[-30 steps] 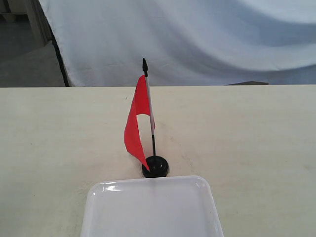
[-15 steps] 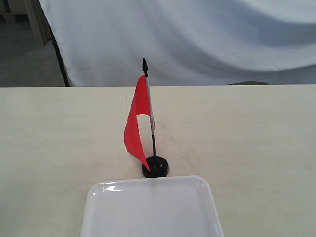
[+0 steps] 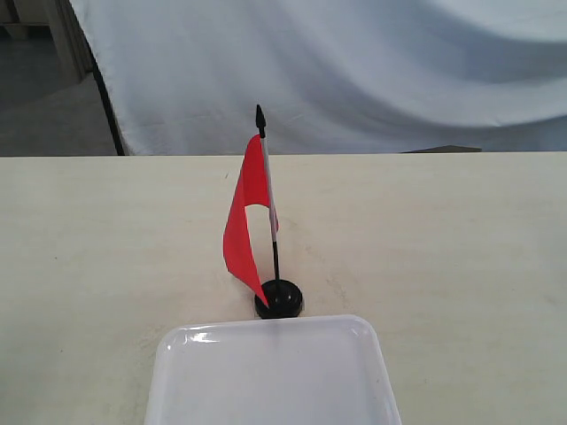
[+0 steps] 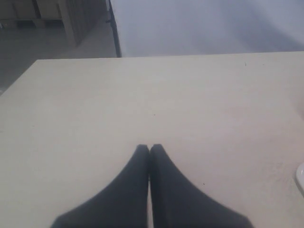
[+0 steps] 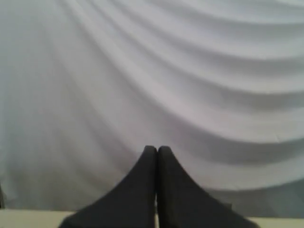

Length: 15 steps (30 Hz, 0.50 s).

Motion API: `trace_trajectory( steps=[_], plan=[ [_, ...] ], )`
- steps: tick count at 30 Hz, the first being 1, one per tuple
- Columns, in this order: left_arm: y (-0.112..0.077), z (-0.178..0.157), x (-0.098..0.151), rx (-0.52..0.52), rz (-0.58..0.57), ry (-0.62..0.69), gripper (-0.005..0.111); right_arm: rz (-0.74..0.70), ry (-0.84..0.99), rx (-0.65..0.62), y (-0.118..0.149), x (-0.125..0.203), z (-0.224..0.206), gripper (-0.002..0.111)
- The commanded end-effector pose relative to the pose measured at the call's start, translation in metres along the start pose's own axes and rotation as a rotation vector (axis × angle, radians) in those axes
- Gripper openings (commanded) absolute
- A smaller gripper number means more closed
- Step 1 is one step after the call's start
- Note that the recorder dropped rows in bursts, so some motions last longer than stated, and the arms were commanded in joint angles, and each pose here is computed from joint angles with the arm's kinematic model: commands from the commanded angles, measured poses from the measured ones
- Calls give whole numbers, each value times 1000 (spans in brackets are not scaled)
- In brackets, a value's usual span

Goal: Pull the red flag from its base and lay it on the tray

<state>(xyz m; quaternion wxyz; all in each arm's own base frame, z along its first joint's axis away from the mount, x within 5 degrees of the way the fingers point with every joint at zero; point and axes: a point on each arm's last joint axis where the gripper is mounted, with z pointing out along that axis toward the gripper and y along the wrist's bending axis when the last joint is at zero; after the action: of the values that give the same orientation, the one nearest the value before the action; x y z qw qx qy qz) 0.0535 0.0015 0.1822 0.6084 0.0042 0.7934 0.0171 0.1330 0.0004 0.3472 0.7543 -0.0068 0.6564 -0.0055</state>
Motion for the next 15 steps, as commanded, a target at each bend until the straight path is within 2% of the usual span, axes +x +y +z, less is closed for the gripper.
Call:
trace_trajectory(
  steps=[1, 4, 8, 11, 15],
  plan=[
    [0, 0, 0, 2, -3, -6, 0, -81, 147, -13, 1, 23, 23, -1],
    [0, 0, 0, 2, -3, -6, 0, -145, 236, -31, 1, 39, 35, 6],
    [0, 0, 0, 2, -3, -6, 0, -145, 340, -59, 6, 59, 49, 27],
    [0, 0, 0, 2, -3, -6, 0, -147, 416, -127, 18, 76, 59, 40],
    [0, 0, 0, 2, -3, -6, 0, -171, 491, -267, 48, 95, 65, 44]
  ],
)
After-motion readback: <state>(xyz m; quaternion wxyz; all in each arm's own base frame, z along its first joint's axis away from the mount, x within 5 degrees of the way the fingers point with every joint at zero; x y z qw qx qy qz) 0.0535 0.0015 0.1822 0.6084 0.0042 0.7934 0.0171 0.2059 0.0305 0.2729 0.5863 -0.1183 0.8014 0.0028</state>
